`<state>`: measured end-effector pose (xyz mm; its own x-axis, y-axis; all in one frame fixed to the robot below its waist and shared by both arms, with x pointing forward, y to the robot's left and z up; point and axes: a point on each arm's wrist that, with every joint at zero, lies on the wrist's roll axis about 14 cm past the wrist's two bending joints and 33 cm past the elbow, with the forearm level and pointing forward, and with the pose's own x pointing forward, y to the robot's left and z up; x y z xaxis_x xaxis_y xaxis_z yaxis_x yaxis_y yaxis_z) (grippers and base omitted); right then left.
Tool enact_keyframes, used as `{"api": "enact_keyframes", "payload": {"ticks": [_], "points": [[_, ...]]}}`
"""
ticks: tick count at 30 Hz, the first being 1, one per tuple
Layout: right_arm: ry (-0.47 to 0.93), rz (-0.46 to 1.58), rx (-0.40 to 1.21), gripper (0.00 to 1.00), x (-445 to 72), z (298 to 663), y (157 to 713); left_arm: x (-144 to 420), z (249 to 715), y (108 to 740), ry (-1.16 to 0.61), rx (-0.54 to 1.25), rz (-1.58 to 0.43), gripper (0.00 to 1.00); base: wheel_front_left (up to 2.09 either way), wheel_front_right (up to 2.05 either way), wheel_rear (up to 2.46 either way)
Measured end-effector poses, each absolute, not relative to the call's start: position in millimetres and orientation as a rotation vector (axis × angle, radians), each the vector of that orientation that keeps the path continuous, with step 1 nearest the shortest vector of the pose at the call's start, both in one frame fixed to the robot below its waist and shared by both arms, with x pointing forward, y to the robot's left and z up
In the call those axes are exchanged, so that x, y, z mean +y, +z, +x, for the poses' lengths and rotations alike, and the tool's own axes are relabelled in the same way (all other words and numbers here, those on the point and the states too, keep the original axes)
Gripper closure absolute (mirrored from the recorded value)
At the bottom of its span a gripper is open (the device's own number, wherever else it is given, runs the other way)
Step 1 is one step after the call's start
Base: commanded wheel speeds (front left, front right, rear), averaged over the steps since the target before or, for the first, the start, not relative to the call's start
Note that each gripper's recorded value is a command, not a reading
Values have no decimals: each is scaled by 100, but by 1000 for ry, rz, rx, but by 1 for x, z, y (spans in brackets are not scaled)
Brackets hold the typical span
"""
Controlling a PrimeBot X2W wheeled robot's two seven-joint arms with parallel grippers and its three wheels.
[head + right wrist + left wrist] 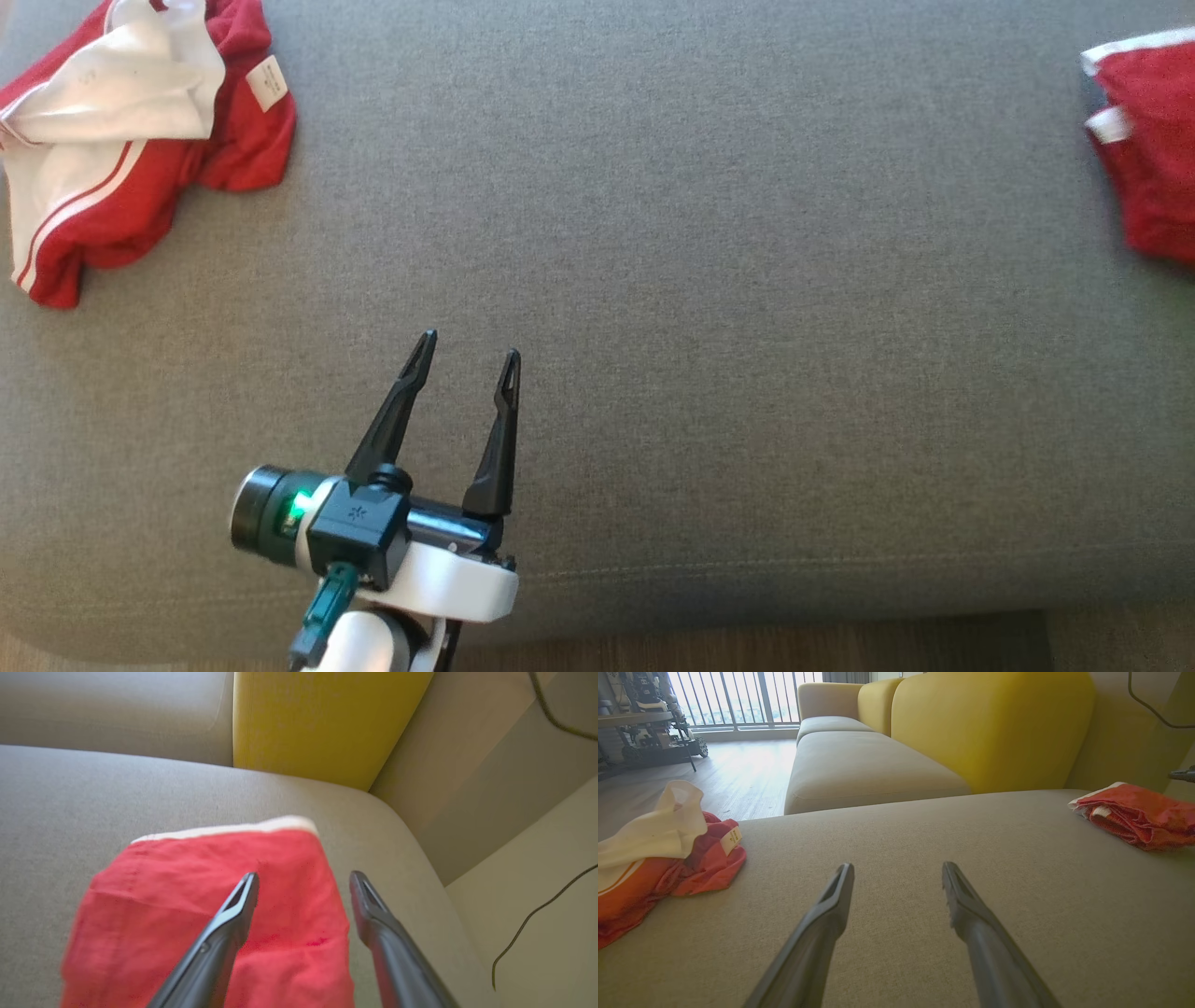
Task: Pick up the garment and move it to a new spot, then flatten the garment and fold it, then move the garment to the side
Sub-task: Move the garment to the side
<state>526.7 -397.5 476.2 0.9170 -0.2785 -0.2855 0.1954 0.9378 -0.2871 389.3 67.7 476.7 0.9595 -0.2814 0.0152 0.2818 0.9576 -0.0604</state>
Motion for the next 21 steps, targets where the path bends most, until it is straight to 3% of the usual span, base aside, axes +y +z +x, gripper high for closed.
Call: {"api": "enact_keyframes", "payload": {"ticks": [4, 8, 12, 15, 21], "points": [[-202, -280, 192, 0, -378, 543, 512, 69, 387, 483, -278, -24, -59, 0, 0, 0, 0], [-46, -209, -31, 0, -289, 561, 552, 74, 383, 493, -260, -49, -58, 0, 0, 0, 0], [79, -106, 0, 0, -211, 518, 507, 85, 373, 500, -218, -61, -67, 0, 0, 0, 0], [96, -29, 42, 0, -186, 475, 479, 93, 364, 506, -188, -74, -71, 0, 0, 0, 0], [89, 35, -137, 0, -172, 438, 530, 116, 345, 517, -107, -101, -87, 0, 0, 0, 0]]}}
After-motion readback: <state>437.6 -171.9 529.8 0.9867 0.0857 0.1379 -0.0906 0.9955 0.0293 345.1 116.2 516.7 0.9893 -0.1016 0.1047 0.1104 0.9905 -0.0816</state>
